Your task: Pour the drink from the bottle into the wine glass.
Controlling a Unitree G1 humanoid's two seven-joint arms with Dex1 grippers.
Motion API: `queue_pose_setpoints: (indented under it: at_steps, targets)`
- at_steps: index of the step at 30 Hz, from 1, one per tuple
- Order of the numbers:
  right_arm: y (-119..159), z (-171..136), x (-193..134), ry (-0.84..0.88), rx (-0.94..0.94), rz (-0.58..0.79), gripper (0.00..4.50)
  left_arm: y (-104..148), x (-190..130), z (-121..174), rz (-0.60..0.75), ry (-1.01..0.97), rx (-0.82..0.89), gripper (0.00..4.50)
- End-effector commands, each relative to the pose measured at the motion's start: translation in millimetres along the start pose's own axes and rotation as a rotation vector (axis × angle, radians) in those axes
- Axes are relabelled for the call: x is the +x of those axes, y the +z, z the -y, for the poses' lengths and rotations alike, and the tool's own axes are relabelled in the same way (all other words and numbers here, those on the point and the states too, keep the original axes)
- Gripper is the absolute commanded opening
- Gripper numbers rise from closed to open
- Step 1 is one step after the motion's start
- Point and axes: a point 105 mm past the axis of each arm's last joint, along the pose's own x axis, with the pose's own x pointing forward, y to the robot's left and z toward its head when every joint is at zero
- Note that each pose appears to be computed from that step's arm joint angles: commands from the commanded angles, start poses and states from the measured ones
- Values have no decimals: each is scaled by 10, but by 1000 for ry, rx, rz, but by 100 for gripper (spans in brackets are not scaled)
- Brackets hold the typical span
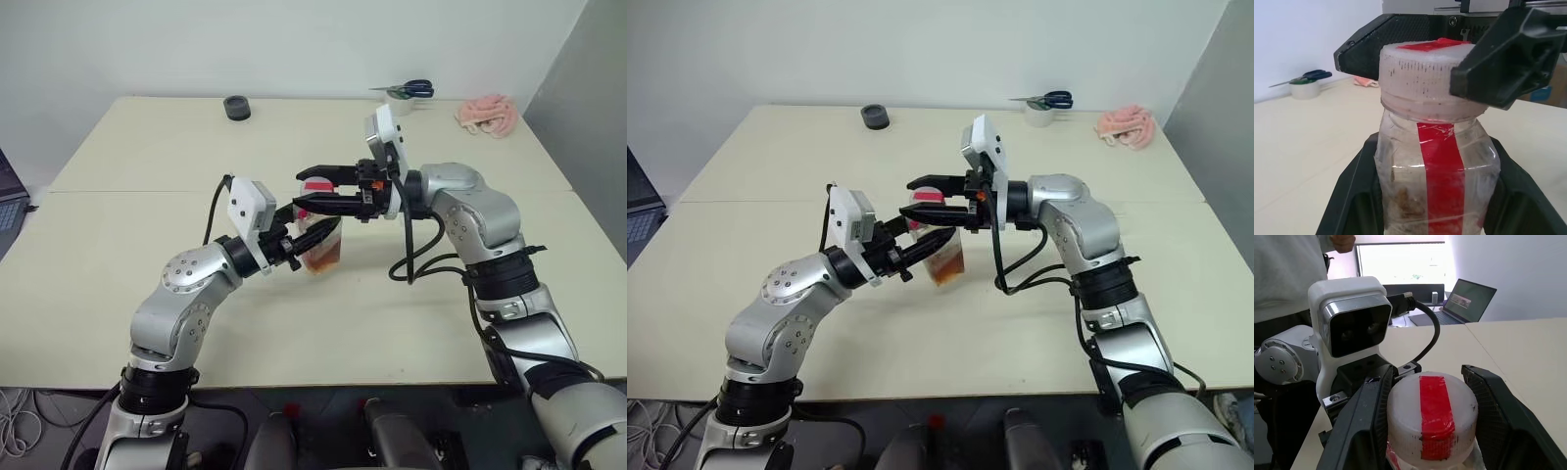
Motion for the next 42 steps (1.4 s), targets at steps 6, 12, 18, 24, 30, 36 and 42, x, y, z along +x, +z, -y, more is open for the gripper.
queue_pose_setpoints:
  at_steps: [6,12,18,24,30,36,42]
  targets:
    - [228,55,-53,-54,1,66,295,137,-58,-43,43,20,27,194]
    - [393,1,-134,-224,-76,71,402,128,-53,-42,35,15,30,194]
    - [139,-169,-132,-428,22,-37,402,89,-10,-47,21,-4,30,193]
    - [82,-235,-87,-530,72,-38,402,81,60,-35,18,-51,29,193]
    - [114,-195,-69,-567,95,-13,402,81,88,-17,8,-85,44,193]
    - [178,-215,-33,-545,116,40,241,77,74,-13,-3,-94,56,193]
    - [200,-225,-20,-516,108,53,186,49,53,5,-17,-101,56,193]
